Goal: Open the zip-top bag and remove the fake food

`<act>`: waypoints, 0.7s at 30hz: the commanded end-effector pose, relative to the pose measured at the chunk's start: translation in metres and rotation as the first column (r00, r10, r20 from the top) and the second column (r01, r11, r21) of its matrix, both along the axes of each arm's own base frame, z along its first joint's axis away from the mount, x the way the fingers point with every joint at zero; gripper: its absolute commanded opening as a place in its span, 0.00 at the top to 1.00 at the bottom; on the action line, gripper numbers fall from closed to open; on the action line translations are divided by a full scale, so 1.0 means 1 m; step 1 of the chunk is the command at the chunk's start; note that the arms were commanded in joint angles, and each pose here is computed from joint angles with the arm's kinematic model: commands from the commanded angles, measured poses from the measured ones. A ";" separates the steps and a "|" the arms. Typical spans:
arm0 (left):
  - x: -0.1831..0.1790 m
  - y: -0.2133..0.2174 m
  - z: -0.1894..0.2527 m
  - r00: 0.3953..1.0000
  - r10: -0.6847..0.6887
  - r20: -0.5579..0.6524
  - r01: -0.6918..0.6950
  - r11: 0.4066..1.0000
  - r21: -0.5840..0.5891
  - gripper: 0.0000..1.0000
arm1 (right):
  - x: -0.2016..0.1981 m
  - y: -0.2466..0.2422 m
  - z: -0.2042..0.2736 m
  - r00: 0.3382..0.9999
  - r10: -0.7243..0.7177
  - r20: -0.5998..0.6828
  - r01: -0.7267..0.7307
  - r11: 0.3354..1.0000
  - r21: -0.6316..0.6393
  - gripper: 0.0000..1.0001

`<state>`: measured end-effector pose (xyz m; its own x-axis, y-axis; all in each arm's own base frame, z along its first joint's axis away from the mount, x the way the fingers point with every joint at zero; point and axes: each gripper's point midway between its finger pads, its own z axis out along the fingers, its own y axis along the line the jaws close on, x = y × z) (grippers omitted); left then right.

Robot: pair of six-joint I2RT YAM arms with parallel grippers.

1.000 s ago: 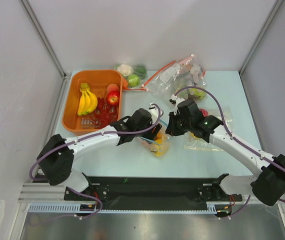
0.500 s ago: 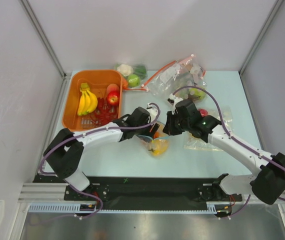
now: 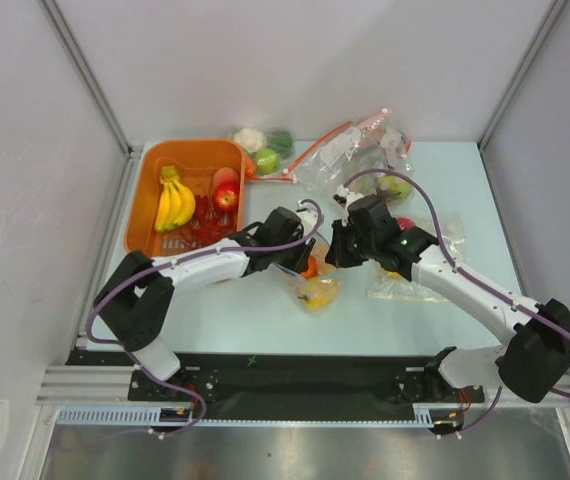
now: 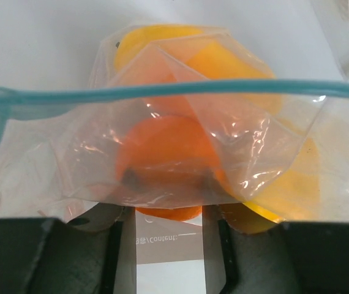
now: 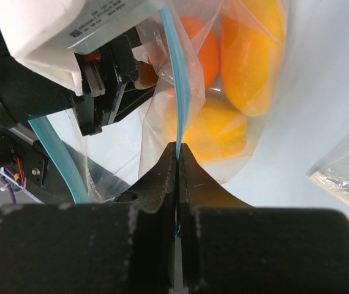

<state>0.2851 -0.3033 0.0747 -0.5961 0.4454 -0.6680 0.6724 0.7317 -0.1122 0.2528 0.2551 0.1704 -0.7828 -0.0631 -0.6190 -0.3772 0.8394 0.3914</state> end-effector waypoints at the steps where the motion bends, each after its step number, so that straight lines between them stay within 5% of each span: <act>1: -0.010 0.000 0.009 0.998 -0.028 -0.052 0.028 1.000 -0.014 1.00 | 0.006 0.004 0.011 1.000 -0.012 0.023 0.011 1.000 0.018 1.00; 21: -0.028 -0.013 0.107 0.992 -0.117 0.045 0.123 0.970 -0.210 1.00 | 0.007 0.003 0.007 1.000 -0.018 0.024 0.018 1.000 0.010 1.00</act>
